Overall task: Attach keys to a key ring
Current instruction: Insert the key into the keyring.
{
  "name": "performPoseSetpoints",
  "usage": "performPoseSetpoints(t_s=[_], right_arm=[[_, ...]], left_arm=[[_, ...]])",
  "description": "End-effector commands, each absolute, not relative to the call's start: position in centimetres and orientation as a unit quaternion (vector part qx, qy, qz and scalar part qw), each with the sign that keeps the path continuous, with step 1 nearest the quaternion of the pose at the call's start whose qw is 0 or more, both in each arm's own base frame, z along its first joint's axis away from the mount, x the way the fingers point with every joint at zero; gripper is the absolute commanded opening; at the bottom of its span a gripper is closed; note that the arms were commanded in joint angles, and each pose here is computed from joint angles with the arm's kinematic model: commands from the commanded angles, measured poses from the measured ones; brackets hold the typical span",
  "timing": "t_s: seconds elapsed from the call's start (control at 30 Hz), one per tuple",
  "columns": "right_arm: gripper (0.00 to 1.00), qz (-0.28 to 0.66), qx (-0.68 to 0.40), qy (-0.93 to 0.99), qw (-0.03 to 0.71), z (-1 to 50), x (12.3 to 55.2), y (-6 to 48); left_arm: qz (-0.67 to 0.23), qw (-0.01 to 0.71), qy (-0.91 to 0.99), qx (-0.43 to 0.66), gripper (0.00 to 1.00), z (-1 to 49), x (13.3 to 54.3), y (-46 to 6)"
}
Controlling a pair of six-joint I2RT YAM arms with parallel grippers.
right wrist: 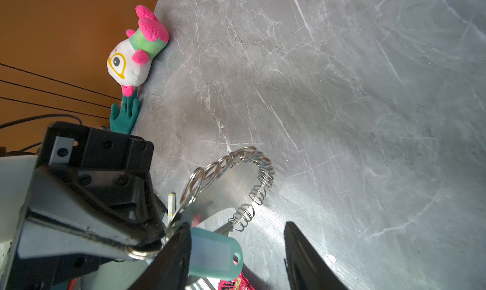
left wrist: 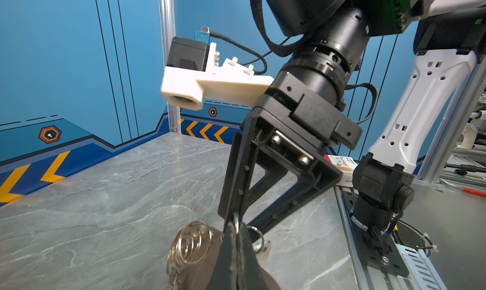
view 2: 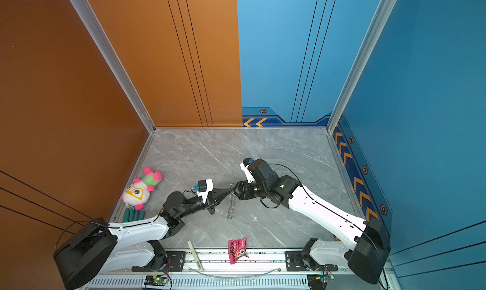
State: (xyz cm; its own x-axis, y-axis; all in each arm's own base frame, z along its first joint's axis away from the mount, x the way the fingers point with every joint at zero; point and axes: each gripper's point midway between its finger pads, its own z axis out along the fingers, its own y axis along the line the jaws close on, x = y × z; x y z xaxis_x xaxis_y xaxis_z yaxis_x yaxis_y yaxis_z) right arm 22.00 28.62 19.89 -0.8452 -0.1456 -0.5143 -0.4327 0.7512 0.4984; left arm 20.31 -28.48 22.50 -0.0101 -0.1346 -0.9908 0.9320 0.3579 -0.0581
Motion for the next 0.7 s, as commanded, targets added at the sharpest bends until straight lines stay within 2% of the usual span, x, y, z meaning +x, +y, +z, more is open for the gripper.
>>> performPoseSetpoints(t_s=[0.0, 0.67], right_arm=[[0.58, 0.331, -0.185, 0.895, 0.233, 21.1, 21.5, 30.1], [0.58, 0.328, -0.196, 0.892, 0.241, 20.7, 21.3, 30.6]], left_arm=[[-0.449, 0.612, 0.538, 0.365, 0.0, 23.5, 19.7, -29.0], [-0.439, 0.624, 0.543, 0.349, 0.0, 23.8, 20.1, -28.5]])
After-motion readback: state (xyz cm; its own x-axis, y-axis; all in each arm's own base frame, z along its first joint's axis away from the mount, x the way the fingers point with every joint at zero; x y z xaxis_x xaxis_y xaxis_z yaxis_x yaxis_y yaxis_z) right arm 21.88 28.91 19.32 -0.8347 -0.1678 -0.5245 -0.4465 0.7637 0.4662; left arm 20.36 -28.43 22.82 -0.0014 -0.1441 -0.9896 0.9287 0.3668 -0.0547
